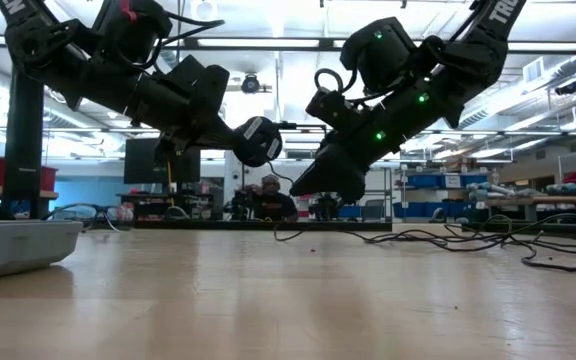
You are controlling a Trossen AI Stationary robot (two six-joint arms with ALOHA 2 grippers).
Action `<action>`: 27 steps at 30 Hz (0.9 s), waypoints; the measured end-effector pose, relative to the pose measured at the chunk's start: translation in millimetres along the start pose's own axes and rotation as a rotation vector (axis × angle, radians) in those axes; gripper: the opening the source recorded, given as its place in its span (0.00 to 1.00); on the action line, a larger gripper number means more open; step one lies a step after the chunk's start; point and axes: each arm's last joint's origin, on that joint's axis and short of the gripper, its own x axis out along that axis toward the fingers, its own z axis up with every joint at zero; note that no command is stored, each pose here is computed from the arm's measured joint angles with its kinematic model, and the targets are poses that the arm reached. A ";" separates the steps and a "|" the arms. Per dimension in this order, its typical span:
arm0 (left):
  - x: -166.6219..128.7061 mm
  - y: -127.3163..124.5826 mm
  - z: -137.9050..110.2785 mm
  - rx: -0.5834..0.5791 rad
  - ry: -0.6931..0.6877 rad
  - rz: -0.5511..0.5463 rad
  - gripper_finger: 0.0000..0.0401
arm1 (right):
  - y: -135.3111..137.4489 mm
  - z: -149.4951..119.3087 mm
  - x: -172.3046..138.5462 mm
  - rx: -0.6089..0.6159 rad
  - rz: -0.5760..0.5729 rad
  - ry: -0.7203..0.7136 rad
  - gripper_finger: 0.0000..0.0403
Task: Coil cords
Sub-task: Coil the black wire on the black spool
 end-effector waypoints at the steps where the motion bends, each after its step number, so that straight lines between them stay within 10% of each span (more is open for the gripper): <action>1: 0.0 0.0 0.0 0.000 0.000 0.000 0.00 | 0.0 0.1 0.0 0.013 0.001 -0.001 0.09; 16: -0.1 1.5 -3.8 0.023 0.035 0.013 0.00 | 6.0 1.7 -2.4 0.129 0.035 -0.011 0.00; 27: -0.2 -0.3 -4.7 0.048 0.062 -0.052 0.00 | -20.0 8.2 -17.4 0.427 -0.077 0.050 0.00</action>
